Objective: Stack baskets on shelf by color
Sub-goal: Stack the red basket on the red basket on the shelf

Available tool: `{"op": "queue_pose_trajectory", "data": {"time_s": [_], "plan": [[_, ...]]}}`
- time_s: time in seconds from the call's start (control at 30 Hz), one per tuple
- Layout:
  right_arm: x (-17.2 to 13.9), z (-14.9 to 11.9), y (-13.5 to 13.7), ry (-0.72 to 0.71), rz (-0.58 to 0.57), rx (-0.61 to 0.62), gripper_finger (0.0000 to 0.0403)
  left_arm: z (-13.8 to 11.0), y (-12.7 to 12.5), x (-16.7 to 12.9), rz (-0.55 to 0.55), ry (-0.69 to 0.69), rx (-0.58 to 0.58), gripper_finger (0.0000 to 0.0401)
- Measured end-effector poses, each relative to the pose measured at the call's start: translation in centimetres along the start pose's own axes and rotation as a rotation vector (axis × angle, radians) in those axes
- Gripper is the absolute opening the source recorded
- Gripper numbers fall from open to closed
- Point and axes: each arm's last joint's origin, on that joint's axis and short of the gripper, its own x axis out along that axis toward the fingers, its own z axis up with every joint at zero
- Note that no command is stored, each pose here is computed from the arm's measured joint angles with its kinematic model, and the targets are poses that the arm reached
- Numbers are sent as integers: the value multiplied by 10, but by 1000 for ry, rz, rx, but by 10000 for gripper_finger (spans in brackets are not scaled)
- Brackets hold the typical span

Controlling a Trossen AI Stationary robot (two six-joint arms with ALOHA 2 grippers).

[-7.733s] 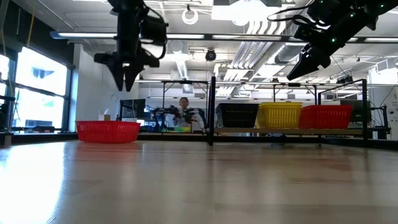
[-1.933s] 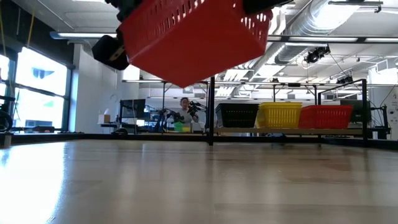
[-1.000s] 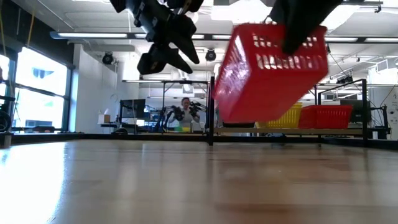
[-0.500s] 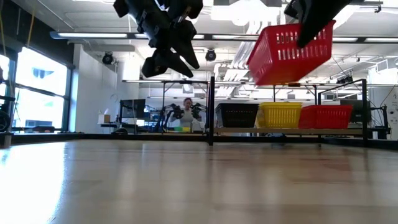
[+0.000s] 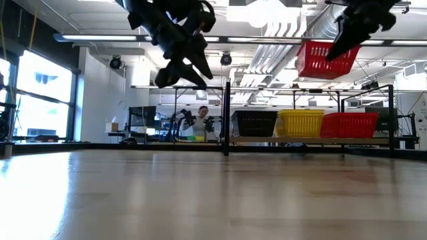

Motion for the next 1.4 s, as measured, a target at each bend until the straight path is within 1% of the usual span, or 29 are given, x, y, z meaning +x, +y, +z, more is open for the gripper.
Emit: {"op": "queue_pose_trajectory", "data": {"time_s": [0.17,0.4,0.53,0.7,0.83,0.93,1.1,1.2,1.4], "plan": [[-6,-21,-26,-8,-121,-80,0,7,10,-3,16,-19,-19,97],[-10,-39,-49,58,-216,-179,0,13,19,-5,30,-35,-42,97],[-3,-47,-55,97,-179,-181,0,15,22,-6,35,-41,-48,97],[12,-58,-58,164,-171,-203,0,16,23,-7,36,-43,-49,97],[26,-69,-59,172,-111,-190,0,16,23,-7,36,-44,-48,97],[32,-76,-60,198,-106,-215,0,16,23,-7,36,-44,-46,97],[32,-80,-67,204,-111,-212,0,16,23,-7,32,-40,-46,97],[32,-83,-71,205,-101,-201,0,15,22,-7,7,-24,-46,97],[32,-88,-79,221,-90,-247,0,15,22,-7,-4,-15,-47,97]]}}
